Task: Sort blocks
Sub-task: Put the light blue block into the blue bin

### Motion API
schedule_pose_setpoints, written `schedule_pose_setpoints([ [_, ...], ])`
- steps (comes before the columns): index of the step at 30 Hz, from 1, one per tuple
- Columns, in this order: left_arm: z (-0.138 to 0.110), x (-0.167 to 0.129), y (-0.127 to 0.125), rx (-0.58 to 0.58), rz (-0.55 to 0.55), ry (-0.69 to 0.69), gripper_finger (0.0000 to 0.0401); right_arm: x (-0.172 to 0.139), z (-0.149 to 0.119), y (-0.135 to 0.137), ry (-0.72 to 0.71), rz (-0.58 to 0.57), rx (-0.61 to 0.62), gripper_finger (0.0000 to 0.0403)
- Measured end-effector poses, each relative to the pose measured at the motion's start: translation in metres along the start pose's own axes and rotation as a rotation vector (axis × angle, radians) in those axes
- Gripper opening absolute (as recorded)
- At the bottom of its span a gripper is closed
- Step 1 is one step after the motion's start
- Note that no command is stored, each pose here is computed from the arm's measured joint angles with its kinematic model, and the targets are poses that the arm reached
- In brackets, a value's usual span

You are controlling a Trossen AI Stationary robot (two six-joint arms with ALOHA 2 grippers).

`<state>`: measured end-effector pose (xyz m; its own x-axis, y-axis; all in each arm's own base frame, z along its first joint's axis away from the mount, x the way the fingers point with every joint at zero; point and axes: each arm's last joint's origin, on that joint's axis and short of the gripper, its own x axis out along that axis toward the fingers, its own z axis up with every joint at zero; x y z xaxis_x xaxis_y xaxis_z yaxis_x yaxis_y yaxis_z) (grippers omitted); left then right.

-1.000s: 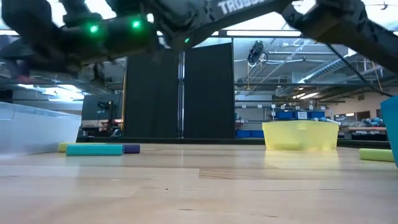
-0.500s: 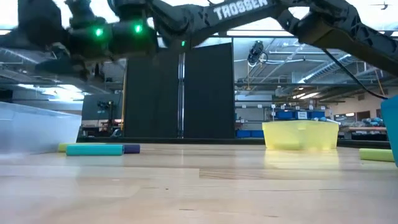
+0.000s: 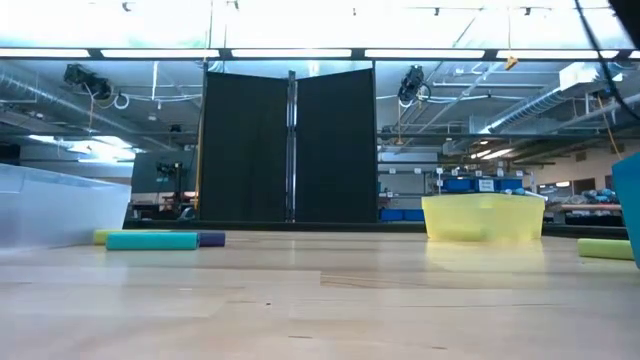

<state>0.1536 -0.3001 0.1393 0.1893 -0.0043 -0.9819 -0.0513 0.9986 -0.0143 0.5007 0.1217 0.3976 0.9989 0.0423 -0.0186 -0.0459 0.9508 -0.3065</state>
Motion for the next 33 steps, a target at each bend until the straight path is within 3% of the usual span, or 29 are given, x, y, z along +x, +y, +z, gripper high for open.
schedule_pose_setpoints([
  [5, 0.022, 0.001, 0.008, 0.039, 0.090, -0.153, 0.0101, -0.060, 0.065, 0.008, -0.009, -0.061, -0.086, 0.0303],
  [9, 0.060, 0.000, 0.023, 0.071, 0.215, -0.312, 0.0101, -0.100, 0.097, 0.018, 0.005, -0.120, -0.101, 0.0289],
  [12, 0.095, -0.004, 0.033, 0.092, 0.234, -0.397, 0.0101, -0.126, 0.116, 0.026, 0.002, -0.141, -0.094, 0.0282],
  [17, 0.170, -0.009, 0.053, 0.115, 0.141, -0.664, 0.0101, -0.155, 0.134, 0.043, -0.004, -0.171, -0.108, 0.0278],
  [21, 0.208, -0.020, 0.070, 0.128, 0.055, -0.841, 0.0101, -0.174, 0.144, 0.055, 0.018, -0.238, -0.127, 0.0279],
  [25, 0.243, -0.029, 0.087, 0.113, -0.141, -1.015, 0.0101, -0.185, 0.147, 0.067, 0.051, -0.264, -0.164, 0.0280],
  [30, 0.278, 0.004, 0.094, 0.122, -0.254, -0.954, 0.0101, -0.192, 0.149, 0.076, 0.065, -0.282, -0.185, 0.0274],
  [33, 0.302, 0.008, 0.092, 0.128, -0.318, -0.978, 0.0101, -0.194, 0.149, 0.078, 0.066, -0.276, -0.192, 0.0271],
])
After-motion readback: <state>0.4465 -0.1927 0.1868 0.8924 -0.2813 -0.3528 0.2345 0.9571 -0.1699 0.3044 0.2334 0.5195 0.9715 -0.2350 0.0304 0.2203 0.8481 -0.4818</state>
